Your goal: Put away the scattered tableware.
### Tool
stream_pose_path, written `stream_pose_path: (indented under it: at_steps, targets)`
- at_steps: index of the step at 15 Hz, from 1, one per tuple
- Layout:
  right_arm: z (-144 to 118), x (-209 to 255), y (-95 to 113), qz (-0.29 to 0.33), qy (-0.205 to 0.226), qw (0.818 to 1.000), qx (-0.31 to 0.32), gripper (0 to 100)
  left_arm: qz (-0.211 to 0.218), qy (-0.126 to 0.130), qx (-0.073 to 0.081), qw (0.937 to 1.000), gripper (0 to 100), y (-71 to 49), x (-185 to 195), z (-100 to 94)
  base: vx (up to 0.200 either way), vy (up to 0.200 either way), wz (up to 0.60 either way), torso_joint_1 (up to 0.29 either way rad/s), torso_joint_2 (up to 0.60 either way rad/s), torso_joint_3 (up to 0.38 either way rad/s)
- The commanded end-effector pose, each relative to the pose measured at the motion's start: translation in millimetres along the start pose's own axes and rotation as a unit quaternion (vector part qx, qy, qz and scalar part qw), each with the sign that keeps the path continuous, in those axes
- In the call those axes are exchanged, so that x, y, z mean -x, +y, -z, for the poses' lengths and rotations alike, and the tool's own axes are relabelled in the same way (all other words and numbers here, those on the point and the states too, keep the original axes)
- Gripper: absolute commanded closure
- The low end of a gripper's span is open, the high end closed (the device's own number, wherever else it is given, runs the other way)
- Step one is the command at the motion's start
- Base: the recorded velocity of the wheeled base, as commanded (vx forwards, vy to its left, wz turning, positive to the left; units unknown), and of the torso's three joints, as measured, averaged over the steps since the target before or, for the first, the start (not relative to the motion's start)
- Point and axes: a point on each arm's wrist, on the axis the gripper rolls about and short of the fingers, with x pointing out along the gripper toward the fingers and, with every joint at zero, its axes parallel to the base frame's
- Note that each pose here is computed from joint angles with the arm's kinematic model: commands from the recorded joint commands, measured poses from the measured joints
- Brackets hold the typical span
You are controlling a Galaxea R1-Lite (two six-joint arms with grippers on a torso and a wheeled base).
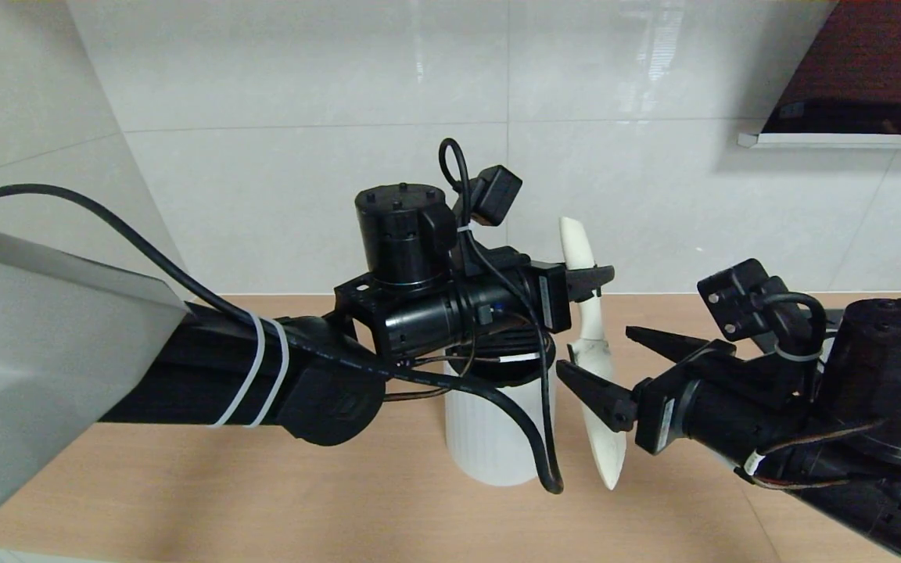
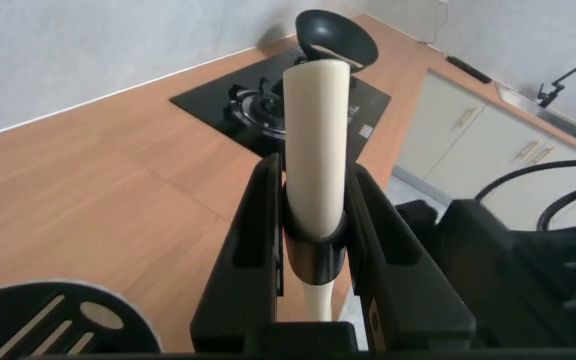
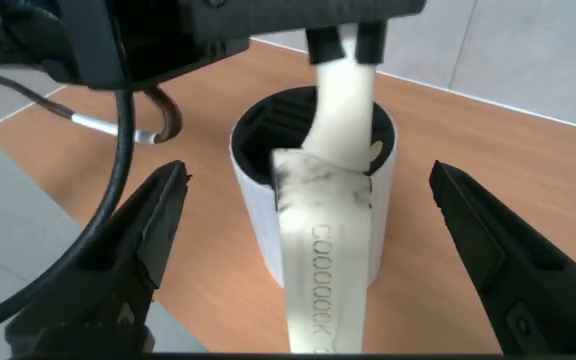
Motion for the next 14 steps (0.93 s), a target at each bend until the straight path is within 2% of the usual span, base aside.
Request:
stream_pose_path:
  at_steps: [1, 2, 3, 4, 5, 6, 7, 8, 9, 11, 12, 13, 14]
  targets:
    - [-9, 7, -3, 0.003, -0.019, 1.0, -0.002, 0, 0.0, -0.018, -0.025, 0.9995, 100, -6.9, 8, -14.1, 0.0, 0.0, 0.0, 0.0, 0.0, 0.0]
    - [-17, 10, -12, 0.021, -0.034, 0.999, -0.004, 0, -0.015, -0.033, -0.047, 0.9982, 100, -4.2, 18, -25.3, 0.0, 0.0, 0.0, 0.0, 0.0, 0.0]
    - [-20, 11, -17, 0.032, -0.04, 0.999, -0.006, 0, -0.022, -0.041, -0.054, 0.9975, 100, -3.8, 22, -31.1, 0.0, 0.0, 0.0, 0.0, 0.0, 0.0]
    - [-31, 14, -33, 0.063, -0.063, 0.996, -0.008, 0, -0.035, -0.071, -0.069, 0.9945, 100, -7.4, 42, -54.0, 0.0, 0.0, 0.0, 0.0, 0.0, 0.0]
    - [-35, 17, -39, 0.076, -0.071, 0.995, -0.007, 0, -0.044, -0.09, -0.081, 0.9916, 100, -10.1, 59, -69.3, 0.0, 0.0, 0.0, 0.0, 0.0, 0.0]
    - [-36, 17, -41, 0.079, -0.072, 0.994, -0.007, 0, -0.046, -0.097, -0.085, 0.9906, 100, -12.0, 64, -74.3, 0.0, 0.0, 0.0, 0.0, 0.0, 0.0]
    - [-37, 18, -44, 0.084, -0.074, 0.994, -0.007, 0, -0.064, -0.123, -0.103, 0.985, 100, -13.4, 87, -94.4, 0.0, 0.0, 0.0, 0.0, 0.0, 0.0]
    - [-36, 18, -44, 0.086, -0.073, 0.994, -0.007, 0, -0.071, -0.129, -0.105, 0.9835, 100, -11.4, 92, -98.5, 0.0, 0.0, 0.0, 0.0, 0.0, 0.0]
    - [-35, 18, -44, 0.087, -0.069, 0.994, -0.007, 0, -0.097, -0.139, -0.112, 0.9791, 100, 0.8, 105, -106.5, 0.0, 0.0, 0.0, 0.0, 0.0, 0.0]
    - [-33, 17, -44, 0.087, -0.067, 0.994, -0.007, 0, -0.138, -0.142, -0.134, 0.9709, 100, 16.7, 113, -108.8, 0.0, 0.0, 0.0, 0.0, 0.0, 0.0]
    - [-33, 17, -44, 0.087, -0.067, 0.994, -0.007, 0, -0.138, -0.142, -0.134, 0.9709, 100, 16.7, 113, -108.8, 0.0, 0.0, 0.0, 0.0, 0.0, 0.0]
    - [-32, 16, -45, 0.087, -0.064, 0.994, -0.007, 0, -0.171, -0.131, -0.174, 0.9609, 100, 26.4, 107, -100.8, 0.0, 0.0, 0.0, 0.0, 0.0, 0.0]
    - [-32, 17, -45, 0.087, -0.065, 0.994, -0.007, 0, -0.178, -0.12, -0.181, 0.9597, 100, 30.1, 99, -92.9, 0.0, 0.0, 0.0, 0.0, 0.0, 0.0]
